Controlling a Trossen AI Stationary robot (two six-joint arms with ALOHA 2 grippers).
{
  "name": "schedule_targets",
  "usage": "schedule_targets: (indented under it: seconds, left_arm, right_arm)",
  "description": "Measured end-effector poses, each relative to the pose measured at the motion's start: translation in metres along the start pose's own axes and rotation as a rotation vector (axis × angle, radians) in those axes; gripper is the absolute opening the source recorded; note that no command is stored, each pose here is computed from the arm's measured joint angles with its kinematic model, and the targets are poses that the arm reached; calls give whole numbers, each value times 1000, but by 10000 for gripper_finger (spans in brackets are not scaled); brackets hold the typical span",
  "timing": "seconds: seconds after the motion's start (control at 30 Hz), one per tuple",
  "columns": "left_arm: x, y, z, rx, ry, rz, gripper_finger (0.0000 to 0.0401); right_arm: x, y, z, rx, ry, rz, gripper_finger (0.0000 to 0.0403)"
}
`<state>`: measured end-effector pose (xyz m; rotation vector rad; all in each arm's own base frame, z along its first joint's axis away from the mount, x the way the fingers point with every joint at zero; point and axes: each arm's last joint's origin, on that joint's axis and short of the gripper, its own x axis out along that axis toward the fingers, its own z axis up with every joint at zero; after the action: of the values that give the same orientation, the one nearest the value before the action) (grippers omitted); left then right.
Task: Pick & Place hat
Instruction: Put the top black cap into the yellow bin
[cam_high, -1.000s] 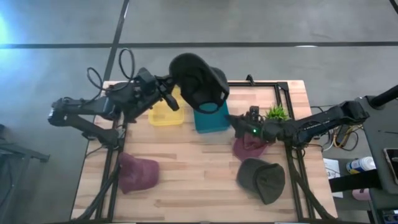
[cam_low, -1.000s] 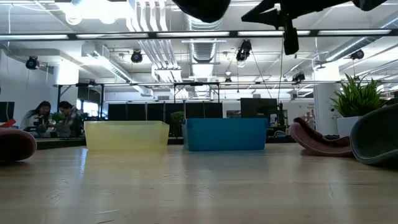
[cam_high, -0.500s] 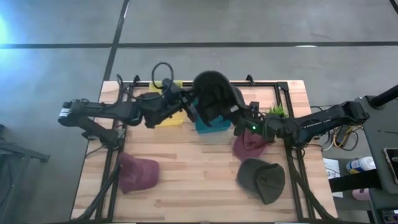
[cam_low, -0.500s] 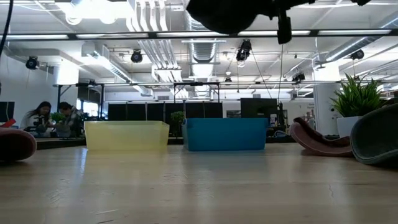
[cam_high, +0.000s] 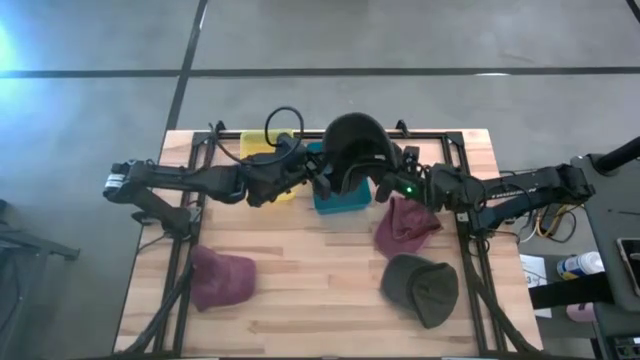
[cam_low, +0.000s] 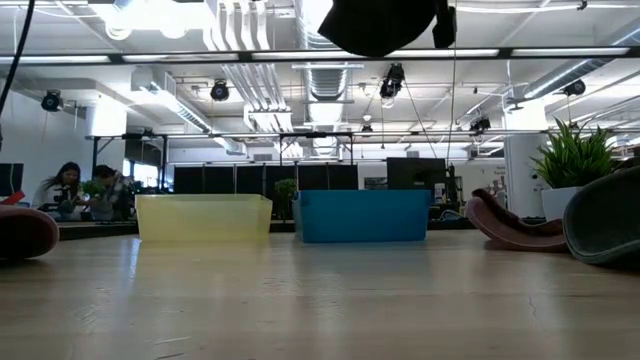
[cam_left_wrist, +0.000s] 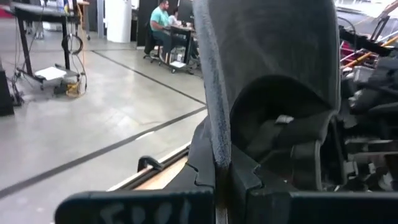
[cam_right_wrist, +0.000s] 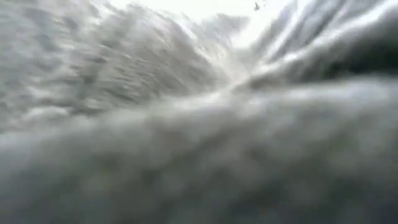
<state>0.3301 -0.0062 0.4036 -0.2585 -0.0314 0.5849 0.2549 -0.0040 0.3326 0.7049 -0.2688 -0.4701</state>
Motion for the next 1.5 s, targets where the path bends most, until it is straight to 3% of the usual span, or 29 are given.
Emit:
schedule_targets:
  seconds: [0.2, 0.53, 0.73, 0.83, 0.97, 1.1, 1.37, 1.5]
  left_arm:
    - [1, 1, -11, -55, 77, 17, 5]
    - [0, -2, -21, -168, 141, 24, 5]
    - [-4, -2, -19, -319, 177, -17, 5]
    - [-5, 0, -24, -334, 215, 10, 5]
    - [-6, 4, -30, -365, 256, 71, 5]
    - [-7, 4, -30, -391, 264, 75, 5]
    - [-7, 5, -33, -413, 284, 85, 5]
    - [-8, 7, -39, -430, 322, 111, 5]
  right_arm:
    - [1, 3, 7, 2, -65, -48, 8]
    - [-1, -15, -5, -69, -53, -300, 9]
    - [-4, -22, -7, -146, -78, -410, 9]
    - [-4, -22, -8, -179, -62, -406, 9]
    - [-2, -19, -9, -176, 32, -315, 13]
    - [-1, -14, -8, -126, 86, -263, 49]
    - [-3, -12, -10, -65, 217, -234, 162]
    - [-6, -6, -10, -109, 290, -195, 204]
